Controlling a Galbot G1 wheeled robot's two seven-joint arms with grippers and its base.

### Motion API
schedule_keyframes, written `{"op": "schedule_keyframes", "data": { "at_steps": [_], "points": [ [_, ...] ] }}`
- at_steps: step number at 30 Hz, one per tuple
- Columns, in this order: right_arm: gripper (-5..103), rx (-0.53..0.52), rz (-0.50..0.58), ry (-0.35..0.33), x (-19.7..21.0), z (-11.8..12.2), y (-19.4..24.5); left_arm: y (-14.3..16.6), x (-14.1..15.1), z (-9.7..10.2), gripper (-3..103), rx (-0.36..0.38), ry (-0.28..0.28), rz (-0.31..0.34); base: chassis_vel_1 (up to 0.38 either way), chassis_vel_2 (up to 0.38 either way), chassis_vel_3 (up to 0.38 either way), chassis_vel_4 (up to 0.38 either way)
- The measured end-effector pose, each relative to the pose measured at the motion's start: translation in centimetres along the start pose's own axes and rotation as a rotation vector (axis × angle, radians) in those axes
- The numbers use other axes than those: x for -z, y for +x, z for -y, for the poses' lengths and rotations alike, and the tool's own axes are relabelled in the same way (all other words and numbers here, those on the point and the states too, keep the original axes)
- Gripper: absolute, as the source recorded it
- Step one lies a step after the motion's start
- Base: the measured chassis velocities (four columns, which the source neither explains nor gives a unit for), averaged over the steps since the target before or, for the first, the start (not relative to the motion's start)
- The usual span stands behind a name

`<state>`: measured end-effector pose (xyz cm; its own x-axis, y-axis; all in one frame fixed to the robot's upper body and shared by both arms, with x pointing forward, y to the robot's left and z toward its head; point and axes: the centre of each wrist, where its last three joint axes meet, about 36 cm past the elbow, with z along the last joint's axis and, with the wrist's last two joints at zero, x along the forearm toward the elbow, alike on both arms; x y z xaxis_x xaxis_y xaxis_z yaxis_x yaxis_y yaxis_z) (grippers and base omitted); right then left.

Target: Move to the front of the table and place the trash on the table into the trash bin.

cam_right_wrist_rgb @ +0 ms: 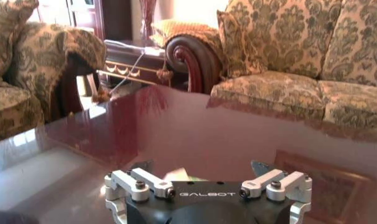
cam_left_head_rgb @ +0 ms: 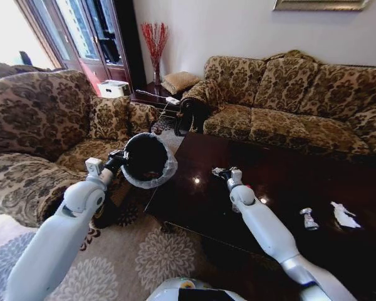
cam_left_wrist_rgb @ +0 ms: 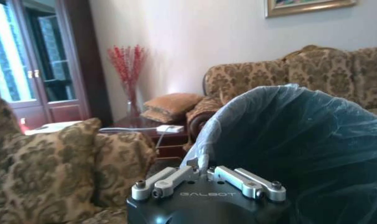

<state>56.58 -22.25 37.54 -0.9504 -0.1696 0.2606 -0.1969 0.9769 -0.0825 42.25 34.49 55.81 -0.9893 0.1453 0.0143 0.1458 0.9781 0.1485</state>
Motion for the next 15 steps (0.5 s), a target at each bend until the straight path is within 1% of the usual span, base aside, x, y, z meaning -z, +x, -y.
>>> {"op": "schedule_keyframes", "data": {
  "at_steps": [1, 5, 10, 13, 14, 15],
  "points": [
    [100, 0.0, 0.0, 0.0, 0.0, 0.0, 0.0, 0.0, 0.0, 0.0, 1, 0.0, 0.0, 0.0, -0.086, -0.065, -0.073, -0.071],
    [100, 0.083, -0.018, 0.006, 0.0, -1.7, -1.2, 0.3, 0.1, 0.3, 1, -0.014, 0.017, 0.009, -0.063, -0.064, -0.07, -0.073],
    [101, 0.117, -0.036, 0.03, -0.3, -2.3, -2.0, 0.4, 0.1, 0.4, 1, -0.017, 0.02, 0.011, -0.02, -0.015, -0.018, -0.021],
    [91, 0.147, -0.066, 0.063, -1.2, -3.0, -3.0, 0.4, 0.1, 0.5, 1, -0.02, 0.024, 0.014, 0.0, 0.0, 0.0, 0.0],
    [86, 0.15, -0.074, 0.073, -1.5, -3.2, -3.2, 0.5, 0.1, 0.6, 1, -0.023, 0.024, 0.015, 0.0, 0.0, 0.0, 0.0],
    [86, 0.15, -0.074, 0.073, -1.5, -3.2, -3.2, 0.5, 0.1, 0.6, 1, -0.023, 0.024, 0.015, 0.0, 0.0, 0.0, 0.0]
  ]
}}
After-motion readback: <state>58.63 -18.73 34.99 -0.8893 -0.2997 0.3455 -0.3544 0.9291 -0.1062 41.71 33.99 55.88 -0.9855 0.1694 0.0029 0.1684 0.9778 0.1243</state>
